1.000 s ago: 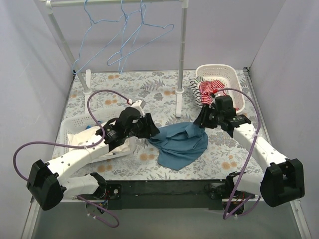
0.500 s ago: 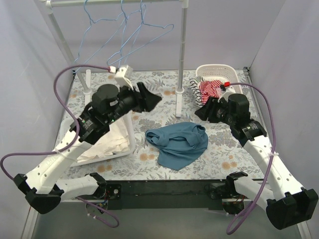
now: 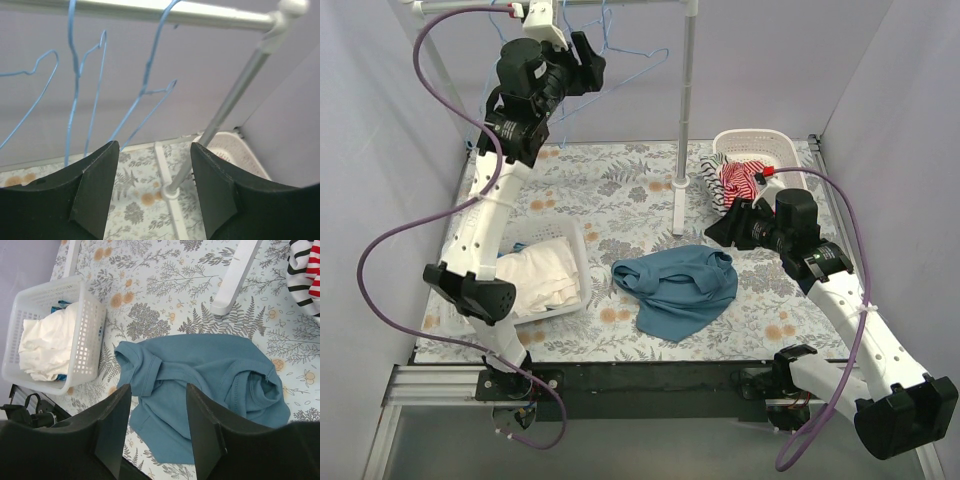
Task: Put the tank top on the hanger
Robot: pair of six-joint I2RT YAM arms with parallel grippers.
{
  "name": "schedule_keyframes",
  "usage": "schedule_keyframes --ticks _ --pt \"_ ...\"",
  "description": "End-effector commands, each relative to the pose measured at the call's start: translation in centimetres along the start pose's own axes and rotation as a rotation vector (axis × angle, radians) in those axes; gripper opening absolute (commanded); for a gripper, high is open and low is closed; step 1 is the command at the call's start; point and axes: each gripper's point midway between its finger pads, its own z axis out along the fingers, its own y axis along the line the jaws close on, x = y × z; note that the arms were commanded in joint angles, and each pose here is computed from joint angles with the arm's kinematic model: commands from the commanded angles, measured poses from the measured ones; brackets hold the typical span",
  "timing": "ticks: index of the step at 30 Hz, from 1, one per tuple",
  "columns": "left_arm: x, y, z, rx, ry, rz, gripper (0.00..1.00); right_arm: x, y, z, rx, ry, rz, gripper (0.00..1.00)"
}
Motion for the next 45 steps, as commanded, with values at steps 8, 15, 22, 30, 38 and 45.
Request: schedule_keyframes --ticks 8,15,22,30,38,45 --pt "2.0 4.4 2.6 0.121 0.094 0.125 0.55 -0.6 1.2 -0.2 -0.062 -0.019 -0.069 0.55" --pt "3.6 5.0 3.4 0.129 0.136 0.157 0.52 -0.2 0.6 0.2 -0.042 -0.009 -0.064 0.55" --pt "5.6 6.4 4.4 0.095 0.174 0.186 0.49 -0.3 0.5 0.5 -0.042 -0.008 -0.068 0.55" --pt "8.0 6.9 4.5 0.099 0.231 0.181 0.43 -0.2 0.3 0.5 -0.035 -0.008 -0.073 0.55" --pt "8.2 6.1 3.6 0.120 0.242 0.159 0.26 0.1 0.0 0.5 -0.028 -0.008 -0.071 0.55" --pt "6.3 4.5 2.8 0.147 0.200 0.152 0.04 -0.2 0.1 0.4 -0.024 -0.021 -0.077 0.55"
